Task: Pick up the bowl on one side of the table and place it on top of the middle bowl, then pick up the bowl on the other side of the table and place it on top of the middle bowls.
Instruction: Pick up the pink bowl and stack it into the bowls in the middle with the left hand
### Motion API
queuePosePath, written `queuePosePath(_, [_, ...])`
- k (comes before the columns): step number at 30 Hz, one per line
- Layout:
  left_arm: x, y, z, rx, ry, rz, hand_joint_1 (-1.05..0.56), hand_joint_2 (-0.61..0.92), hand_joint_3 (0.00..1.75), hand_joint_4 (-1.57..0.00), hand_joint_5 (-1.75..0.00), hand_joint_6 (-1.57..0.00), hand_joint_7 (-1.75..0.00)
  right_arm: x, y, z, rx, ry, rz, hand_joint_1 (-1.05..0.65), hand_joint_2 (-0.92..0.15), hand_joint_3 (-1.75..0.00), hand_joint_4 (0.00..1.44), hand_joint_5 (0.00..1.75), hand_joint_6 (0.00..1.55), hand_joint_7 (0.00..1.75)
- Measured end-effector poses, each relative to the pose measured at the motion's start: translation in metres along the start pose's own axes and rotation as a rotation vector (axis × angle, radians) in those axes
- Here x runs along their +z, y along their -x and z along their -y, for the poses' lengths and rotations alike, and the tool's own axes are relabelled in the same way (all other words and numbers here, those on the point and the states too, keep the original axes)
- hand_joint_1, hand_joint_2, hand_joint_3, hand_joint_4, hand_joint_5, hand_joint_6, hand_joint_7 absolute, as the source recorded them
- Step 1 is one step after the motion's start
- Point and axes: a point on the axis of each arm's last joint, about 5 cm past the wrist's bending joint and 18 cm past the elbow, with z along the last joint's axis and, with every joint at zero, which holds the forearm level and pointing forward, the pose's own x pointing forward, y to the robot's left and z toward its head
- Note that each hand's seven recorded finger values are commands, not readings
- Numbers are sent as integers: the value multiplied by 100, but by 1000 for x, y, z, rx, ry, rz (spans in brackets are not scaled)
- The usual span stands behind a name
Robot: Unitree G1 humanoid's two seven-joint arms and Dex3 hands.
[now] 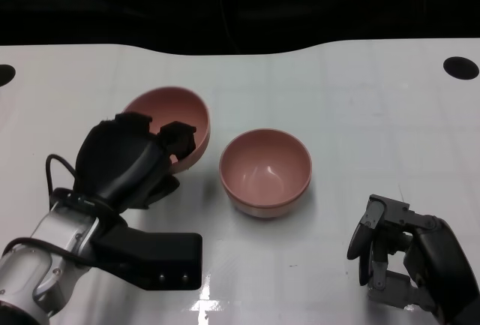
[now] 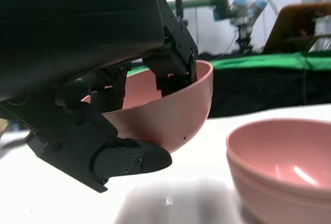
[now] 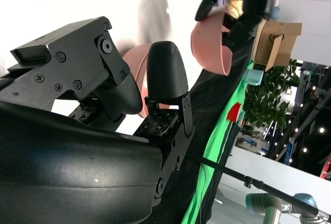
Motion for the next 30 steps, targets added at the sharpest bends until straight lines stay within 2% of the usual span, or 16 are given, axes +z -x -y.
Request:
queuePosePath(1, [1, -1, -1, 5, 2, 13, -25, 52, 95, -86, -175, -85, -128, 0, 0, 0, -1, 1, 0, -2, -29, -159, 93, 175, 86, 151])
queuePosePath(3, [2, -3, -2, 12, 11, 40, -24, 51, 96, -87, -175, -82, -138, 0, 0, 0, -2, 2, 0, -2, -29, -159, 93, 175, 86, 151])
queuePosePath(9, [10, -14, -10, 64, 54, 165, -24, 50, 96, -91, -175, -82, -148, 0, 0, 0, -2, 3, 0, -2, -28, -160, 94, 175, 86, 151])
queuePosePath(15, [24, -23, -11, 75, 95, 248, -23, 52, 85, -90, -175, -74, -166, 0, 0, 0, -1, 1, 0, -3, -28, -159, 93, 175, 85, 150])
queuePosePath(16, [27, -24, -10, 72, 100, 270, -23, 53, 84, -90, -175, -74, -163, 0, 0, 0, -1, 1, -1, -3, -28, -159, 93, 175, 85, 150])
queuePosePath(19, [37, -28, -7, 65, 119, 316, -24, 56, 74, -90, -175, -84, -139, 0, 0, -1, 1, 1, -1, -2, -29, -159, 93, 175, 86, 150])
queuePosePath(21, [41, -30, -5, 49, 119, 336, -24, 57, 69, -90, -175, -83, -143, 0, 0, -1, 1, 2, 0, -2, -29, -159, 93, 175, 86, 150])
queuePosePath(23, [44, -31, -2, 33, 111, 346, -26, 58, 64, -90, -175, -84, -138, 0, 0, -1, 2, 1, 0, -2, -29, -158, 92, 175, 86, 150])
queuePosePath(26, [47, -33, 2, -6, 103, 360, -28, 64, 48, -88, -175, -91, -110, 0, 0, -1, 1, 0, -1, -2, -30, -158, 92, 175, 86, 150])
queuePosePath(27, [49, -33, 3, -18, 103, 364, -29, 66, 44, -88, -175, -93, -106, 0, 0, -2, 2, 0, 0, -2, -30, -157, 92, 175, 86, 150])
queuePosePath(30, [52, -35, 7, -43, 105, 373, -29, 72, 43, -87, -175, -91, -114, 0, 0, -2, 4, 4, 1, -2, -30, -157, 92, 175, 86, 150])
